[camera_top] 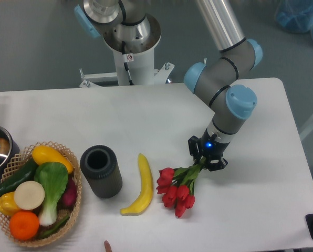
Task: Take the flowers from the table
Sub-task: 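Lower the gripper around the tulip stems and close it, then lift the red tulip bunch up off the table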
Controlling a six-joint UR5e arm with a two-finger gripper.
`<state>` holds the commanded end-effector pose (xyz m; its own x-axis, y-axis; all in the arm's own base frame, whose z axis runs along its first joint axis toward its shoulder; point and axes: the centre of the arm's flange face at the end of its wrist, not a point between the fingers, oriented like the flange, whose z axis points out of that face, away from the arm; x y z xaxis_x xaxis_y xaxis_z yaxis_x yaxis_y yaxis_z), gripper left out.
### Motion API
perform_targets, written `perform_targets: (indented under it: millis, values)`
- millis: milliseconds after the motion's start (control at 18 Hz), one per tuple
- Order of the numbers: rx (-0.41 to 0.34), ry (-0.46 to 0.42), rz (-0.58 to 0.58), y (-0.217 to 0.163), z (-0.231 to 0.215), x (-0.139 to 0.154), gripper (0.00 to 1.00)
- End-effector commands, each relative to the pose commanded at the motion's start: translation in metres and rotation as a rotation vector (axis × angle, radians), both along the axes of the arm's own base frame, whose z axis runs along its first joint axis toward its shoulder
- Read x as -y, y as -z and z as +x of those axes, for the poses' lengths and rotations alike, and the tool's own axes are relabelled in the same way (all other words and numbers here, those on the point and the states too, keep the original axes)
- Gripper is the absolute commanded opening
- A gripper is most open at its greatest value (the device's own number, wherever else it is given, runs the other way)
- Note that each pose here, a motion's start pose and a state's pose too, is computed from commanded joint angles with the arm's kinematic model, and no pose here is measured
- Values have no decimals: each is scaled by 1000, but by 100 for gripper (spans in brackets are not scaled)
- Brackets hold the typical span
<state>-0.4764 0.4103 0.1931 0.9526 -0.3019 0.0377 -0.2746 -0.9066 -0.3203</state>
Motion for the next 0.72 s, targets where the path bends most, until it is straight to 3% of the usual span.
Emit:
perform_targets:
  millis: [333,722]
  values:
    - [-12,-10,31,-16,-3,3,25]
    - [-9,-34,234,-74,-5,6,25]
